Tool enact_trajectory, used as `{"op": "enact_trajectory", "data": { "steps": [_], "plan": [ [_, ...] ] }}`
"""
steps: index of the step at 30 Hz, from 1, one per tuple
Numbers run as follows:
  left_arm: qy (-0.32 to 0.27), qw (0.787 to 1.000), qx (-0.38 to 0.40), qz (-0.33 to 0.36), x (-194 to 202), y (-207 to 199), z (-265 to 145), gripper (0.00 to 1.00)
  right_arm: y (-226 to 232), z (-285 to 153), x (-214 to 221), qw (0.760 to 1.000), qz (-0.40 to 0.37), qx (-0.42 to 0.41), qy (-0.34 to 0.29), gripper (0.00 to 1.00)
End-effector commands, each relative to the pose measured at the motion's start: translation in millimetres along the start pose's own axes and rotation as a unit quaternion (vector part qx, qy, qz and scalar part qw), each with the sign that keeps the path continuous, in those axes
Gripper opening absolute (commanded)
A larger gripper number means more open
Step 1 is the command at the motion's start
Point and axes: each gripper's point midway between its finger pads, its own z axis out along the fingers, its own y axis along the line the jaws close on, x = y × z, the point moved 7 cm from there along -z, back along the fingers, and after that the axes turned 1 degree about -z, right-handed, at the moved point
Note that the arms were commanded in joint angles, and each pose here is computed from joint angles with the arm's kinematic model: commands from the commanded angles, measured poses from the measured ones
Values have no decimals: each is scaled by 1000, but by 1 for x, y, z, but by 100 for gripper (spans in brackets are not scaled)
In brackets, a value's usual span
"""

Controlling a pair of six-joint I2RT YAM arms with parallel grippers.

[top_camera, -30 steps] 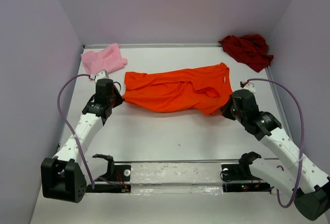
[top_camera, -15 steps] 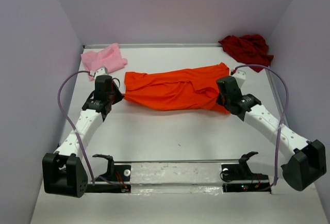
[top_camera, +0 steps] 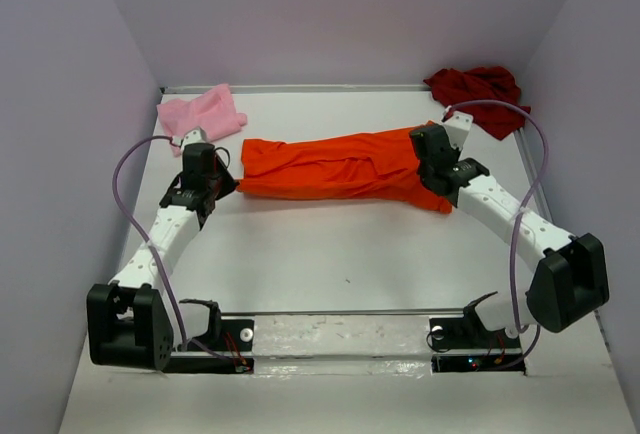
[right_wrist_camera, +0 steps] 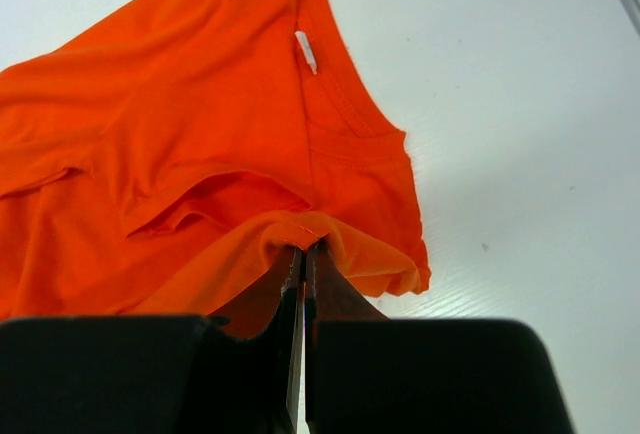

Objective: Fold and stack the t-shirts
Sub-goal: Fold the 1/3-folded T-shirt at the center of the board.

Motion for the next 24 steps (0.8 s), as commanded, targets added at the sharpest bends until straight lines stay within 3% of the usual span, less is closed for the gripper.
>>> {"op": "enact_trajectory", "data": {
  "steps": [1, 9, 24],
  "plan": [
    [-25, 999, 23, -6, -20, -12, 4, 0, -1, 7, -33, 997, 23, 39, -61, 0],
    [-7, 999, 27, -22, -23, -19, 32, 0, 9, 35, -35, 996, 0, 71, -56, 0],
    [1, 1000, 4, -4, -64, -46, 96, 0, 23, 101, -36, 994, -18, 99, -32, 0]
  ]
}}
